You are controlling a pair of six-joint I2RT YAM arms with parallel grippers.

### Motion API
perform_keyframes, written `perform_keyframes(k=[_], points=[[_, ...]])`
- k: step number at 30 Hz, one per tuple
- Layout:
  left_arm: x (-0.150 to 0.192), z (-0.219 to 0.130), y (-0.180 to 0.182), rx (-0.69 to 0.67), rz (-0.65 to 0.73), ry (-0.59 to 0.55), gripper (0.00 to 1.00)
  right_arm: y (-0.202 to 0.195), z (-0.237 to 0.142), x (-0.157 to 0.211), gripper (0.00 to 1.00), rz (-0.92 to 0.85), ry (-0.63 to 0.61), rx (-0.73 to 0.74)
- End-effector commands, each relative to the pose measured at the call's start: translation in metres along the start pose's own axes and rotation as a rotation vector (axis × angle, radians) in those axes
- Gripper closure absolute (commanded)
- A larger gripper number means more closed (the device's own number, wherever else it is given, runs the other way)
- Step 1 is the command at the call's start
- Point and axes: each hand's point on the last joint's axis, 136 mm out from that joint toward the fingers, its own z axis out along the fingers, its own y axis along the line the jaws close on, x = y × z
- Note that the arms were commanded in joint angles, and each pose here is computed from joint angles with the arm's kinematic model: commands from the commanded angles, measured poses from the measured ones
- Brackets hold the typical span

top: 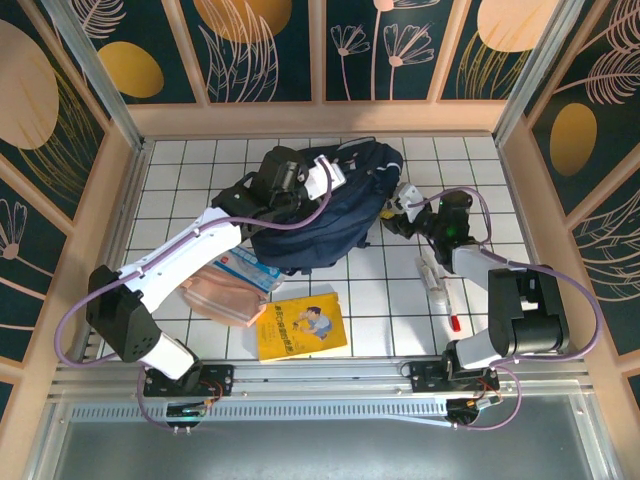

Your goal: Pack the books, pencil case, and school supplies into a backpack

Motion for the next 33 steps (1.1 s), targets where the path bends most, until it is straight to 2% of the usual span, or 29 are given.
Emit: perform_keyframes(k=[1, 7, 13, 20, 23, 28, 33], points=[[-0.063, -0.036, 0.020, -0.076, 0.018, -0.238, 1.00, -0.004, 0.002, -0.017, 0.49, -0.028, -0.056, -0.025], [-0.064, -0.038, 0.021, -0.082, 0.008, -0.255, 1.00, 0.002, 0.004, -0.012, 0.65, -0.011, -0.028, -0.088], [-0.063, -0.036, 0.013, -0.043, 0.021, -0.248, 1.00, 0.010, 0.006, -0.001, 0.66, 0.023, 0.032, -0.184], [-0.063, -0.037, 0.015, -0.053, 0.028, -0.252, 1.00, 0.012, 0.007, 0.002, 0.83, 0.059, 0.056, -0.249], [-0.062, -0.036, 0.016, -0.061, 0.031, -0.248, 1.00, 0.014, 0.007, 0.004, 0.86, 0.086, 0.074, -0.276], [-0.059, -0.032, 0.018, -0.074, 0.035, -0.234, 1.00, 0.015, 0.005, 0.000, 1.00, 0.105, 0.068, -0.308], [-0.052, -0.029, 0.035, -0.165, 0.007, -0.194, 1.00, 0.014, -0.002, 0.001, 1.00, 0.126, 0.099, -0.316]])
